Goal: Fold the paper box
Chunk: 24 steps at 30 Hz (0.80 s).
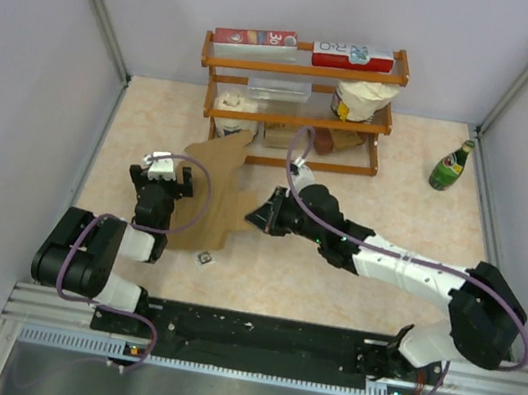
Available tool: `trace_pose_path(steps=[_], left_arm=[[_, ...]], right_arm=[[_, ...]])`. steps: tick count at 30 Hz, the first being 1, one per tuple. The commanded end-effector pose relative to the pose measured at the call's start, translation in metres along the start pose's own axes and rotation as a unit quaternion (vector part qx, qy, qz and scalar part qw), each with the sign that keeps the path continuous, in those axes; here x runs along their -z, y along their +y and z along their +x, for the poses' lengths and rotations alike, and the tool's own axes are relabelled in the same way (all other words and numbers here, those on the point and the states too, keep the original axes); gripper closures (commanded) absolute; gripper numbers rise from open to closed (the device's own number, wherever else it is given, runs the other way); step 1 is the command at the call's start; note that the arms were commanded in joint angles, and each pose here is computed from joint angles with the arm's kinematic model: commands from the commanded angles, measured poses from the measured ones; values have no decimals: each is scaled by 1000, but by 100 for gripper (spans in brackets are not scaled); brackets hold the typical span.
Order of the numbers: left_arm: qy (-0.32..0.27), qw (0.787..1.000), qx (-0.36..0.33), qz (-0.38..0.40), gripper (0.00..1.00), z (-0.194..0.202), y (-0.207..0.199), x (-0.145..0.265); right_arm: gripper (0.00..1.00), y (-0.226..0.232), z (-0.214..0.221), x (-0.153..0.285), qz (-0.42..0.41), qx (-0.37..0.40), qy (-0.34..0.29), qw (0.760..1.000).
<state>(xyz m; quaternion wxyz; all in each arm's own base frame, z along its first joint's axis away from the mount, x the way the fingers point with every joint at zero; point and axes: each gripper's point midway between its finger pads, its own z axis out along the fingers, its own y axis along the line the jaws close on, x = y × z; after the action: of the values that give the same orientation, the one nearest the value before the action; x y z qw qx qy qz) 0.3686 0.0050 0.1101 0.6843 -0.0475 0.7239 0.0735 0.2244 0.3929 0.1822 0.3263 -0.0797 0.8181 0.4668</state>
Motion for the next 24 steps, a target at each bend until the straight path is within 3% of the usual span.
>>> trace_pose_path(steps=[1,14,20,24], left_arm=[[-28,1000,12,-3,1,-18,0,-5],[-31,999,13,-6,1,-19,2,-4],[-6,1000,2,-8,1,-50,1,-4],[4,998,68,-10,1,-74,0,7]], right_arm=[[100,8,-14,24,-1,-2,-35,999],[100,-9,-36,78,4,-48,-84,995],[100,-23,-38,104,10,-76,-101,992],[100,-29,-36,123,27,-76,-103,991]])
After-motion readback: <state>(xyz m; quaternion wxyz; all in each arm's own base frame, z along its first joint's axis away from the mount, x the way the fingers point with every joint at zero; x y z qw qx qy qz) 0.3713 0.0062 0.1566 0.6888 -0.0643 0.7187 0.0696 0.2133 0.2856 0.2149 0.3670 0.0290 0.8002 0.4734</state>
